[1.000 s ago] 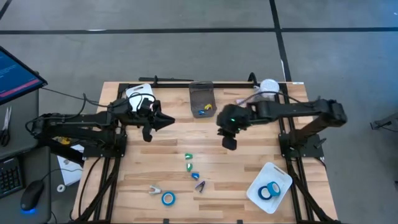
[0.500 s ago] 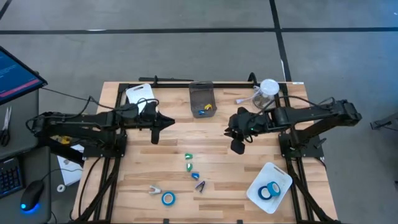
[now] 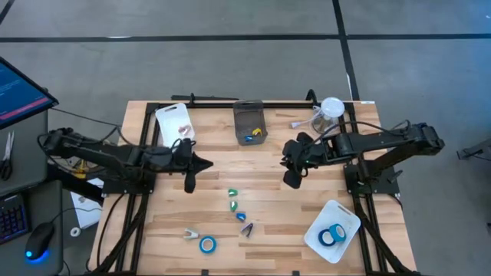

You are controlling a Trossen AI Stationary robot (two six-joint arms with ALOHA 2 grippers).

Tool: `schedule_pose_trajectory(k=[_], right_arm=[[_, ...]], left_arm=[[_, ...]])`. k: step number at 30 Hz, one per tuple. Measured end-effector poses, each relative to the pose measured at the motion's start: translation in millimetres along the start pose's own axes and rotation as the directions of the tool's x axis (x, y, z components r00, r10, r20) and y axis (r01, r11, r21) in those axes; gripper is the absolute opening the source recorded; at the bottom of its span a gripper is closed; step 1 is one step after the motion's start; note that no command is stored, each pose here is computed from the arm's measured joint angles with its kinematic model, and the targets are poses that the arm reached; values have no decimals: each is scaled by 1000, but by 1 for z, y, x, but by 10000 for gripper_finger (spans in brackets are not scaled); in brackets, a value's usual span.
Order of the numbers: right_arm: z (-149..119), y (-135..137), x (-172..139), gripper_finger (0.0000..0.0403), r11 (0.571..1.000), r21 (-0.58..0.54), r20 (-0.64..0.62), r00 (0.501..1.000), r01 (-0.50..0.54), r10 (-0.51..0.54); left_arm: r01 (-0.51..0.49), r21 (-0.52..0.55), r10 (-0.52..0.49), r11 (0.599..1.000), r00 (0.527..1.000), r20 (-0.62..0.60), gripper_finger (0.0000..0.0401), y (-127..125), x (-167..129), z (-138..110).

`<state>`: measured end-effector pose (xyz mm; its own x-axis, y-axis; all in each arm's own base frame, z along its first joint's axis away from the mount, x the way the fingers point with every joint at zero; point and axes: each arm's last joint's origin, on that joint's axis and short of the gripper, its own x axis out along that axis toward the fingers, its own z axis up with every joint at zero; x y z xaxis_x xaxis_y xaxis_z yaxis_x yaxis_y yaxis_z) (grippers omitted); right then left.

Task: Pick and place Stapler, Stapler remover, tape
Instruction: Put the gray staple remover into the top white bin

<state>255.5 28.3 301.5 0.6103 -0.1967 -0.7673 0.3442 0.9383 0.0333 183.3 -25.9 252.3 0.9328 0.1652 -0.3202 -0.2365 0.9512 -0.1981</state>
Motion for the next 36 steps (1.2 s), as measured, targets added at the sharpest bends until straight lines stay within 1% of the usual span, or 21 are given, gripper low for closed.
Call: schedule_pose_trajectory(k=[3,6,11,14,16,19,21,23,25,27,29,33,36], right_arm=[[-1,0,0,63,1000,-3,-3,1000,17,-17],[-1,-1,0,63,1000,-4,-8,1000,20,-20],[-3,-1,0,63,1000,-8,-19,999,26,-26],[-3,-2,0,63,999,-11,-21,999,43,-44],[-3,-3,0,63,999,-10,-22,998,52,-53],[-2,-5,1,63,998,-3,-22,998,58,-58],[-2,-6,1,63,998,0,-22,998,60,-60],[-2,-6,1,63,998,0,-22,998,61,-61],[-2,-6,1,63,998,0,-22,998,61,-61],[-2,-6,1,63,998,0,-22,998,61,-61],[-2,-6,1,63,998,0,-22,998,61,-61],[-2,-6,1,63,998,0,-22,998,61,-61],[-2,-6,1,63,998,0,-22,998,61,-61]], left_arm=[[29,-21,-29,999,999,-28,3,-9,-4,-6],[63,-24,-65,998,993,-95,3,-18,-9,-15],[45,-5,-45,999,971,-235,3,-25,-19,-28],[27,10,-23,1000,956,-292,3,-27,-26,-25],[30,13,-25,999,953,-303,3,-30,-29,-20],[34,21,-26,999,950,-312,3,-37,-29,-9],[23,41,-7,999,940,-341,3,-42,-26,-5],[-12,56,33,998,918,-394,2,-48,-19,-5],[-15,76,48,997,888,-457,2,-55,-10,-5],[-2,89,48,996,850,-524,2,-62,-1,-9],[-2,84,52,996,801,-597,2,-67,7,-15],[-33,7,28,999,704,-710,2,-77,17,-27],[-71,-57,3,996,652,-759,2,-87,22,-36]])
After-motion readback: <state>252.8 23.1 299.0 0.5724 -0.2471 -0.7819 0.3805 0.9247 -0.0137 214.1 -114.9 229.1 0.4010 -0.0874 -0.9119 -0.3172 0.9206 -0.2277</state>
